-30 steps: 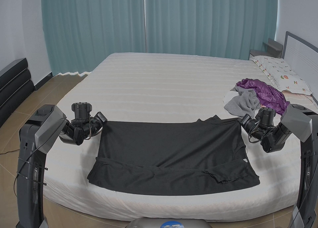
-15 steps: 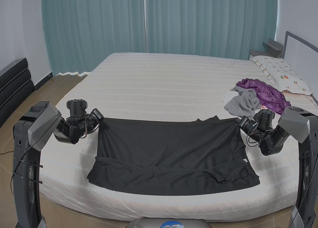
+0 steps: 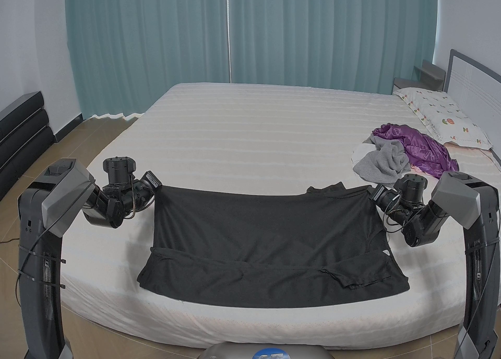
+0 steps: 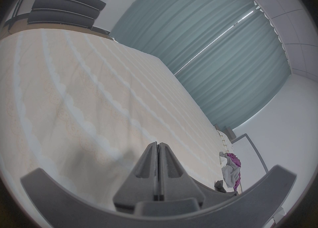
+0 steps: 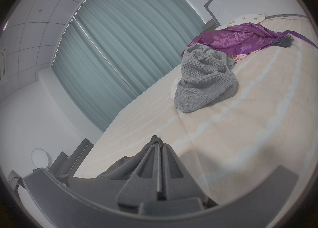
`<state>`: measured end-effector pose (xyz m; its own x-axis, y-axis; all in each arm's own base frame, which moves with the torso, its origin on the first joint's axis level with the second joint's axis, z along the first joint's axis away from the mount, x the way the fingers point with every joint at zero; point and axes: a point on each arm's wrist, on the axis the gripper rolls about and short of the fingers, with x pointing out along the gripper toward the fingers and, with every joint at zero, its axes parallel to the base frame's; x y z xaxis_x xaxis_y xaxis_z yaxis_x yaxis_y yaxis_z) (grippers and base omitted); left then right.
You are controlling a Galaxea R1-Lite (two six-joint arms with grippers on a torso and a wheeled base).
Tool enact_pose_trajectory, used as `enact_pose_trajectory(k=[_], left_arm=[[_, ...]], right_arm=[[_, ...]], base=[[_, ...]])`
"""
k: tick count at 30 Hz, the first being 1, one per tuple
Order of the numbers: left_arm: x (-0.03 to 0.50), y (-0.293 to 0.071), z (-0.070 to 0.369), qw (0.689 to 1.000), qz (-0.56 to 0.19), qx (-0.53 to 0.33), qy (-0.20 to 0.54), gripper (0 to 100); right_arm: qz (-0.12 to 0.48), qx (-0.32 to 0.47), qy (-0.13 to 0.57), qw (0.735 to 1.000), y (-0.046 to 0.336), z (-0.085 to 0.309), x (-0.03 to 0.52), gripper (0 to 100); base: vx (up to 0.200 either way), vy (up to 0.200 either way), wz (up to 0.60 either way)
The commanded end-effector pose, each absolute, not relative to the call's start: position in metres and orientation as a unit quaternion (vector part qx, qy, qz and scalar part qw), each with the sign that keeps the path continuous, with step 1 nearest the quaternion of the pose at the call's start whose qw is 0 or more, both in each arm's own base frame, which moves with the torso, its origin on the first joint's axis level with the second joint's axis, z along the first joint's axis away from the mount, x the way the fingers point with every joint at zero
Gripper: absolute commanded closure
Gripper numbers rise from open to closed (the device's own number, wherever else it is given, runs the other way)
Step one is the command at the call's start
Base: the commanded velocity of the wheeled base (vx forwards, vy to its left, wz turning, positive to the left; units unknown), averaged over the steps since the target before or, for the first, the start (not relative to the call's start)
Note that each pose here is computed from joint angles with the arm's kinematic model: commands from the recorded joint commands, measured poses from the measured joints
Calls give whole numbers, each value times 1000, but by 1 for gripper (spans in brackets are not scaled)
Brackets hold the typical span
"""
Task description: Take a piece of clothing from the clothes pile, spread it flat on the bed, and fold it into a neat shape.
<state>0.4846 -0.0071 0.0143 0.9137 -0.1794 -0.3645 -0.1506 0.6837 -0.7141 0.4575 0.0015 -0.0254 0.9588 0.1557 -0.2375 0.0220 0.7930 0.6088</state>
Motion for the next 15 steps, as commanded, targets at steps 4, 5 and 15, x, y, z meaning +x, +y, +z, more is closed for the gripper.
enact_pose_trajectory(k=[4, 5, 15], left_arm=[[485, -7, 3, 892, -4, -396, 219, 100], [485, -7, 2, 892, -4, -396, 220, 100], [484, -7, 0, 891, -4, -393, 225, 100]], right_arm=[[30, 321, 151, 935, -2, -24, 451, 100], [29, 321, 150, 935, -3, -25, 451, 100], [29, 325, 157, 932, -2, -30, 448, 100]], base=[[0, 0, 0], [0, 0, 0], [0, 0, 0]])
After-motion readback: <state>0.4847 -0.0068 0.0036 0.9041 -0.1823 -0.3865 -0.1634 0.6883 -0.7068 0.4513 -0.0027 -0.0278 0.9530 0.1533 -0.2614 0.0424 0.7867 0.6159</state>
